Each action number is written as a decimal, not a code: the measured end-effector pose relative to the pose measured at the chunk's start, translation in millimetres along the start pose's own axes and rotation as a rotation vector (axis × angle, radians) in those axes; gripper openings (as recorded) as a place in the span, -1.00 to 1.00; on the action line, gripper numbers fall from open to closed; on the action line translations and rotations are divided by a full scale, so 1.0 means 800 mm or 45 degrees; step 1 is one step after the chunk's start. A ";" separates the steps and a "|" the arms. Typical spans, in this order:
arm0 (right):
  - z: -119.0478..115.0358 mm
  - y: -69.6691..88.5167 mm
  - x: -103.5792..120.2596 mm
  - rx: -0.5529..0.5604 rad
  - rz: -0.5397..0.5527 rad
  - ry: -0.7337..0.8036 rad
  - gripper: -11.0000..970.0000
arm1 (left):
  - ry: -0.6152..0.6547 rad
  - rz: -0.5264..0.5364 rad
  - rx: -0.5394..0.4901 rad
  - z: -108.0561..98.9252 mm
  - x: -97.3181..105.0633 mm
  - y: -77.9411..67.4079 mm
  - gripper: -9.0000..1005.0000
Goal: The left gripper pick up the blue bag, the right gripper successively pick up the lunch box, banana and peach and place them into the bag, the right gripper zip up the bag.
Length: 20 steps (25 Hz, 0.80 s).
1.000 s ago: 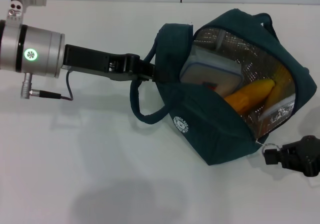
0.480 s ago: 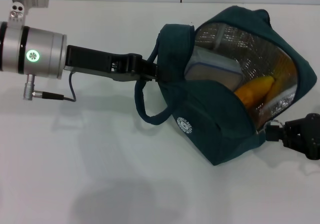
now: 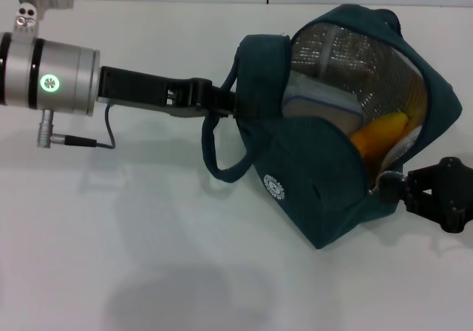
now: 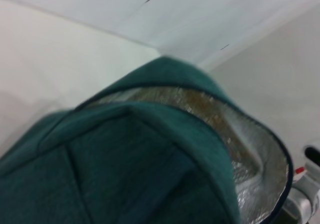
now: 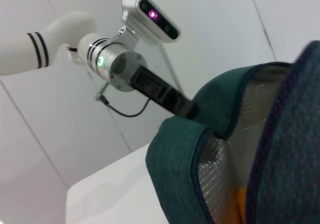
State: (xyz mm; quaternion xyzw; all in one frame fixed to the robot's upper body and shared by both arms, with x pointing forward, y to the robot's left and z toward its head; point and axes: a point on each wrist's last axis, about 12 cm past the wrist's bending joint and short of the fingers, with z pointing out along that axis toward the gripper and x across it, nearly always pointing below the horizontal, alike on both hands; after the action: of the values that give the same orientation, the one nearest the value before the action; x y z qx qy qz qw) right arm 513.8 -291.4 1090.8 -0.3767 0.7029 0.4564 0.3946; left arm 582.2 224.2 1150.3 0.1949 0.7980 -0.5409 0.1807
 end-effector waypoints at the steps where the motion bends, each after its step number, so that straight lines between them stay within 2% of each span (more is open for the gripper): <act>1: 0.001 0.000 -0.001 -0.006 -0.001 0.001 -0.92 | -0.011 0.020 0.010 0.000 -0.001 -0.001 -0.76; 5: 0.010 0.002 -0.007 -0.070 -0.011 0.027 -0.92 | -0.076 0.094 0.053 -0.003 -0.004 -0.005 -0.71; 10: 0.005 -0.001 -0.010 -0.054 -0.018 0.051 -0.92 | -0.255 0.218 0.086 -0.025 -0.008 -0.004 -0.24; 15: 0.006 -0.003 -0.017 -0.071 -0.043 0.044 -0.91 | -0.375 0.286 0.044 -0.050 -0.005 0.005 -0.20; 20: 0.025 -0.007 -0.040 -0.145 -0.106 0.093 -0.91 | -0.374 0.363 0.108 -0.048 0.012 0.005 -0.20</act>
State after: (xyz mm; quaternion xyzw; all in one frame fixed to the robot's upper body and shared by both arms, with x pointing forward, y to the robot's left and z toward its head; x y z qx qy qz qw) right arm 535.6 -269.1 1111.9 -0.4438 0.6734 0.4647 0.3655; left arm 572.9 262.7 1155.9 0.2324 0.7039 -0.5656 0.3614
